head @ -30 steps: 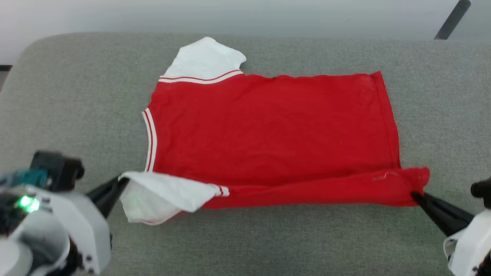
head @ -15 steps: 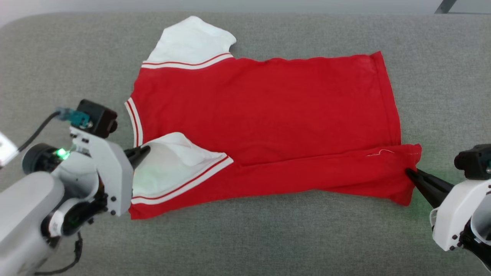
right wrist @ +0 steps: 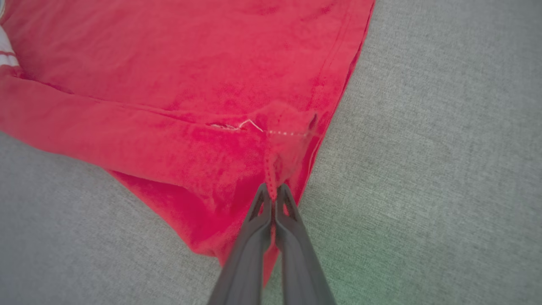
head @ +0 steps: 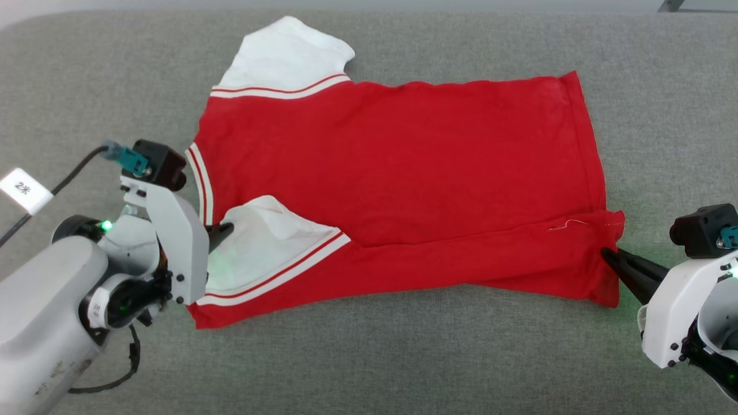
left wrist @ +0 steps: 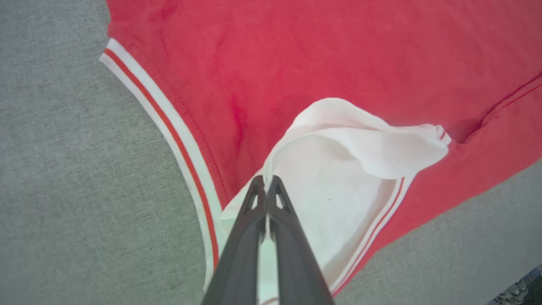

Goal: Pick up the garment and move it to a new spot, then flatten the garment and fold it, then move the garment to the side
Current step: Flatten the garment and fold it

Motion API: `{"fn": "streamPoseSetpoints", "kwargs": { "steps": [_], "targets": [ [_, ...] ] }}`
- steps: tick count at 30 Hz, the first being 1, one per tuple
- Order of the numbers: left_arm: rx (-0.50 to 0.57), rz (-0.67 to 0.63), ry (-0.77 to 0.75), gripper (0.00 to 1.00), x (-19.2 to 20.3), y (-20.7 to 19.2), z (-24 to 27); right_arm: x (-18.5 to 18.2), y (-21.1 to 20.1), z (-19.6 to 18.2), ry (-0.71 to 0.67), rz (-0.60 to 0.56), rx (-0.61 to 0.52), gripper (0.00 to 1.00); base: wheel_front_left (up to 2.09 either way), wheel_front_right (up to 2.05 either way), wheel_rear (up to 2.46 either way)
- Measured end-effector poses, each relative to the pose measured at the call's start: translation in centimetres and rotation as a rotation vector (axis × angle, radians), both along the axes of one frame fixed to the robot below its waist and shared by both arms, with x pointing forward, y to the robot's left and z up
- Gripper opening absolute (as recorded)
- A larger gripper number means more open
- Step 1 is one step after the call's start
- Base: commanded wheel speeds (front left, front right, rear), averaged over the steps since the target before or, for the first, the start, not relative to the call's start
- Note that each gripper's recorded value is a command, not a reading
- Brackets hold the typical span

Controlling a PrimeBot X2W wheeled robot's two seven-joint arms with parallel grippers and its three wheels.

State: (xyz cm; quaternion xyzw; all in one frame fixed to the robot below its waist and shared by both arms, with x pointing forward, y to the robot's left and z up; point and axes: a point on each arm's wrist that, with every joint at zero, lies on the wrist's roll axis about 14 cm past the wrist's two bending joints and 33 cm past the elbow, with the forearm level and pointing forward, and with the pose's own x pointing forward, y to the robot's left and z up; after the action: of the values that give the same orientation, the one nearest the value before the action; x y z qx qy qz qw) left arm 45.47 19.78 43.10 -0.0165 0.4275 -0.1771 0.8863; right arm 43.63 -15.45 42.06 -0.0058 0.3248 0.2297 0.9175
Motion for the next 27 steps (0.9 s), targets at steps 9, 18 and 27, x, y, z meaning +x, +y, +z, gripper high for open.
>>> {"fn": "streamPoseSetpoints", "kwargs": {
  "steps": [9,18,27],
  "targets": [
    [-0.009,0.006,-0.062,1.00,-0.1,0.0,2.7,0.2,-0.2,1.5,-0.044,-0.004,-0.013,1.00,0.00,0.00,0.00],
    [-0.029,0.063,-0.176,1.00,-1.6,1.3,5.9,0.3,-0.5,4.5,-0.142,-0.041,-0.003,1.00,0.00,0.00,0.00],
    [-0.065,0.121,-0.181,1.00,-5.0,1.6,7.9,-0.9,-0.2,8.6,-0.284,-0.076,0.062,1.00,0.00,0.00,0.00]
  ]
}}
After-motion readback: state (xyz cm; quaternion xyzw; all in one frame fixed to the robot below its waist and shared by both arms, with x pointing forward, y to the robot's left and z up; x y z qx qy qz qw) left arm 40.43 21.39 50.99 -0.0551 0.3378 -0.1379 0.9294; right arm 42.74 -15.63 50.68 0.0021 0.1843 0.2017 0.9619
